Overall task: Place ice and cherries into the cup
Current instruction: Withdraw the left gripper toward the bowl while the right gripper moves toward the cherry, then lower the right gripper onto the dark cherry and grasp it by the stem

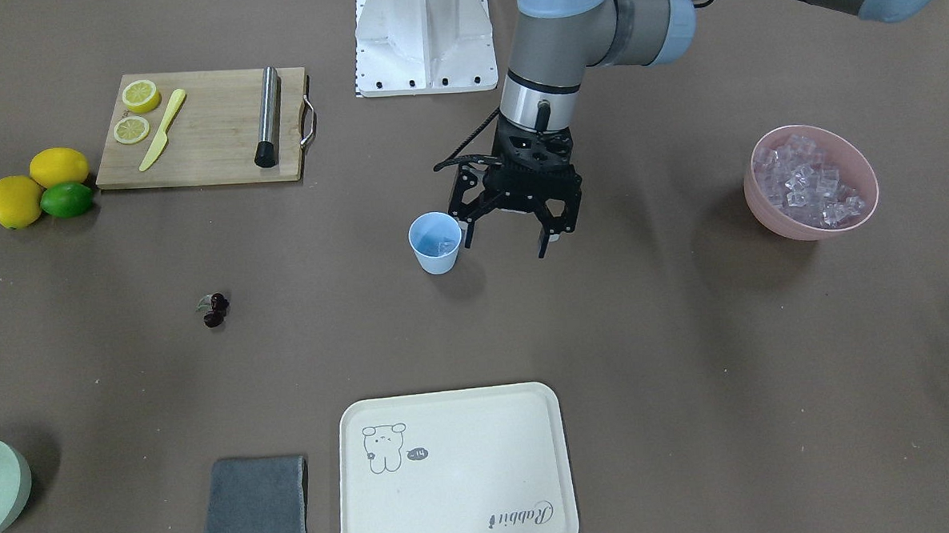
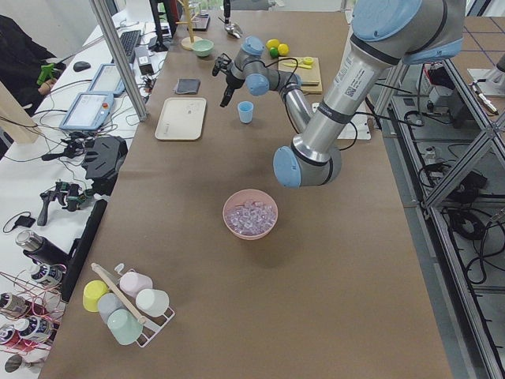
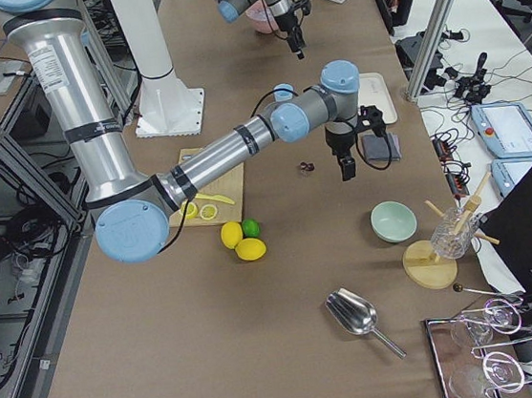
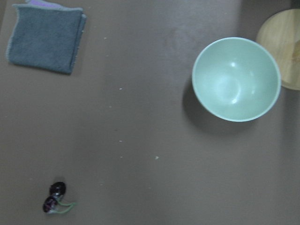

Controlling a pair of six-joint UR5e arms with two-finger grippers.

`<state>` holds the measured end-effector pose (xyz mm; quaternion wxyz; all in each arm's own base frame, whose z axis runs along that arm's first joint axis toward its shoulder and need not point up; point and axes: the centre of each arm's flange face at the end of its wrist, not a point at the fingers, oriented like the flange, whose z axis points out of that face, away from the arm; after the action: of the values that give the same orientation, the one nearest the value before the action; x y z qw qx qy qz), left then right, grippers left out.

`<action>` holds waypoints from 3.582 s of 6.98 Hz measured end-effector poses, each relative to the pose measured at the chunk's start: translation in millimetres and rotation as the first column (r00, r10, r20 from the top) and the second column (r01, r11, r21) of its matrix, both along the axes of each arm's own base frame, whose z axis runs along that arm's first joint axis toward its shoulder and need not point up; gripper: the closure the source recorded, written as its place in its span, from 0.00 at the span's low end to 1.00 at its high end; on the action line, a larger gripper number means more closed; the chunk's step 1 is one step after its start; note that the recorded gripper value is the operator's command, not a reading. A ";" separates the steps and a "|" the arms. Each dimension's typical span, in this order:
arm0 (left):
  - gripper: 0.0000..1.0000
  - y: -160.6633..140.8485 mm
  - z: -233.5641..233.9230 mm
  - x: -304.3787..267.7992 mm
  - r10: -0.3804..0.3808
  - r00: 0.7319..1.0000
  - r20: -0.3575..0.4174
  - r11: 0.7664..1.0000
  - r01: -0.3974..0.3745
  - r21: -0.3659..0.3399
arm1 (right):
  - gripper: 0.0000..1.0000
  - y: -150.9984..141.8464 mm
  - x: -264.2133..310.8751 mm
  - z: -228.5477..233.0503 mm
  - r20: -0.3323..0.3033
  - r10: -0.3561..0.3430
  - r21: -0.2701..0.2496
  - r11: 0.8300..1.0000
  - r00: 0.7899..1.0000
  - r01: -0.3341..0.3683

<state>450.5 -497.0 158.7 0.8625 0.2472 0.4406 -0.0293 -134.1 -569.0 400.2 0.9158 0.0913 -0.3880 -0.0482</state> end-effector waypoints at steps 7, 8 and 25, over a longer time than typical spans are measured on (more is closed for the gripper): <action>0.03 -54.1 66.0 -128.2 0.042 0.996 0.077 0.999 -0.042 0.003 | 0.00 51.1 -212.3 23.6 -0.012 -0.015 0.110 0.994 1.000 0.017; 0.03 -54.7 66.1 -129.6 0.045 0.996 0.075 0.999 -0.045 0.002 | 0.00 48.0 -230.5 44.9 0.022 0.011 0.112 0.994 1.000 -0.013; 0.03 -50.4 56.4 -127.5 0.055 0.997 0.060 0.998 -0.055 0.012 | 1.00 56.3 -219.0 -0.2 0.148 0.047 0.045 0.998 0.988 -0.054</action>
<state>323.1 -547.4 215.0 0.8740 0.2416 0.4216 0.0048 -353.1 -512.8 400.0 0.8832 0.1267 -0.4506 -0.0276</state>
